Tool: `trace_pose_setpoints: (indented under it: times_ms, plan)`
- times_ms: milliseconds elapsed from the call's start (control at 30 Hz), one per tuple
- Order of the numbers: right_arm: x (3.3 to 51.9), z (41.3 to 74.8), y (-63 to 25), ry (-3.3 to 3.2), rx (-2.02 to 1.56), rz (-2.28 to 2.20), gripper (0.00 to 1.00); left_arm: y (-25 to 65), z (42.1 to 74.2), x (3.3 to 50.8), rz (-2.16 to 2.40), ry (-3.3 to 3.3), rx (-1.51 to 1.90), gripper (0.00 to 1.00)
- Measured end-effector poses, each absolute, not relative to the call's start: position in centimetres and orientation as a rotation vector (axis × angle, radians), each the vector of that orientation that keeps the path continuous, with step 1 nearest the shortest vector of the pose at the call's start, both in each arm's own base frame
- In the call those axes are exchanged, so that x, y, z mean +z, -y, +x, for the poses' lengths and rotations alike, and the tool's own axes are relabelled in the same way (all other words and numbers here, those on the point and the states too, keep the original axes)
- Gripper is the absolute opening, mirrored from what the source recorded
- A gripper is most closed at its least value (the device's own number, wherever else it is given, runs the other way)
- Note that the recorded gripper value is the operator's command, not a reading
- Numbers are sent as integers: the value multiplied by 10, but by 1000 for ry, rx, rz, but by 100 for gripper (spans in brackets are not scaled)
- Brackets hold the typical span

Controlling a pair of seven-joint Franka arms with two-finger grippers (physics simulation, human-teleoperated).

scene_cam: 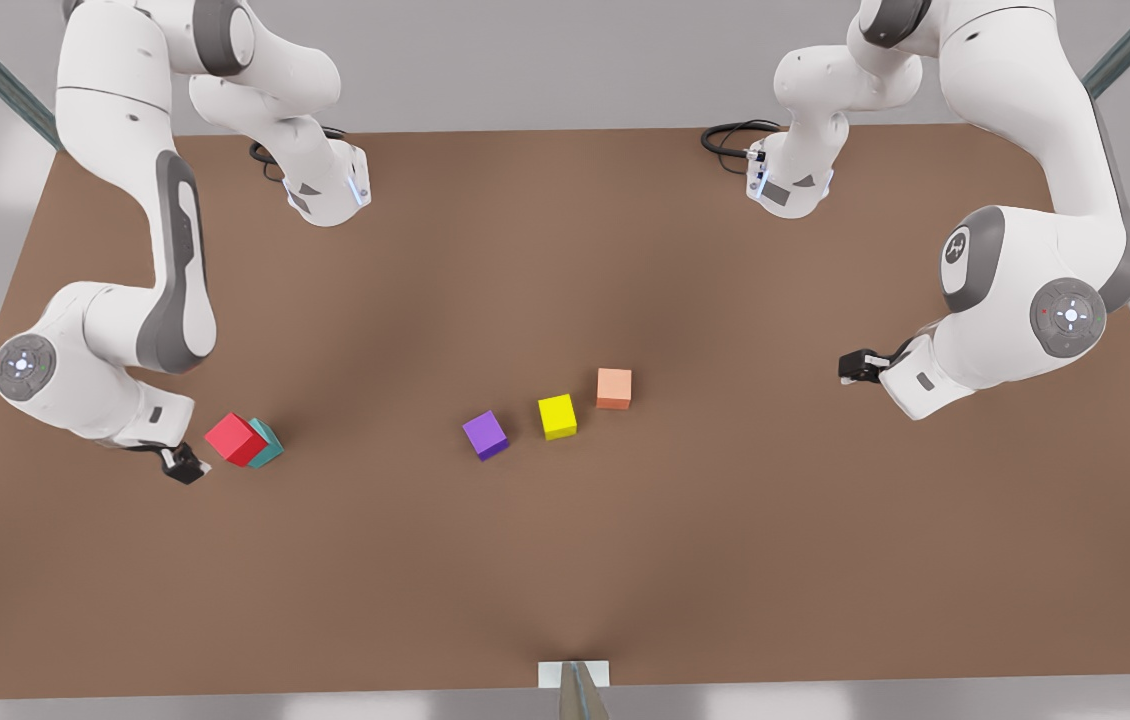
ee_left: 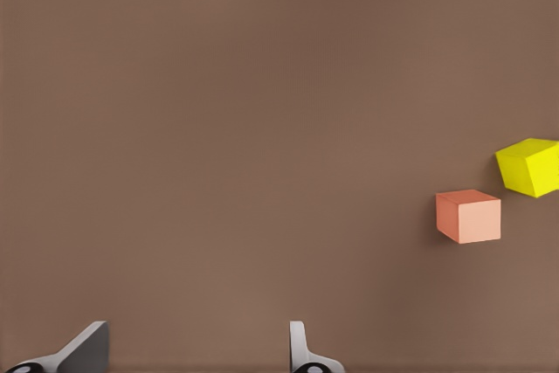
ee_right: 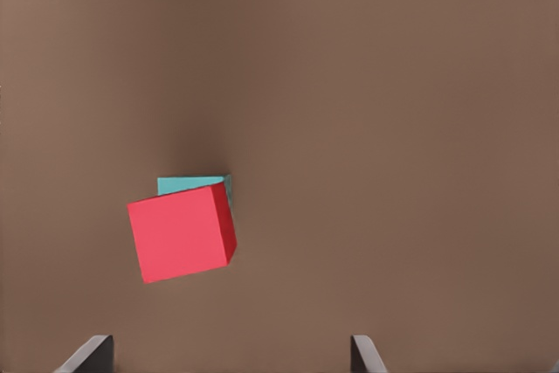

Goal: Pick up red wooden cube and pass to hand red wooden cube and place in blue wooden cube

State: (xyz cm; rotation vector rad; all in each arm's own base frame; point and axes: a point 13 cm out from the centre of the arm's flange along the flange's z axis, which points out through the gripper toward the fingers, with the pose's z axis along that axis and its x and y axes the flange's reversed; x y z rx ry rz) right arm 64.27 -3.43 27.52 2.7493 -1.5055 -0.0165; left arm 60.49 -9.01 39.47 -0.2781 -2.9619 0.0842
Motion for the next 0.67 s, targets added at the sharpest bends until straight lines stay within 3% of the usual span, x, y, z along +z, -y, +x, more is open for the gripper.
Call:
trace_pose_setpoints:
  times_ms: [67,200,333,467,667]
  plan:
    - [271,646,7,1719,-84,2562,100,90,605,395,-278,2962,84,100]
    - [368,664,-42,2098,-3,2221,100,90,605,395,-277,2962,84,100]
    - [463,606,-50,2396,-45,1871,100,90,605,395,-275,2962,84,100]
    - [460,548,-17,2579,-102,1437,100,89,605,395,-274,2962,84,100]
    - [461,532,-10,2755,-24,1021,100,90,605,395,-275,2962,84,100]
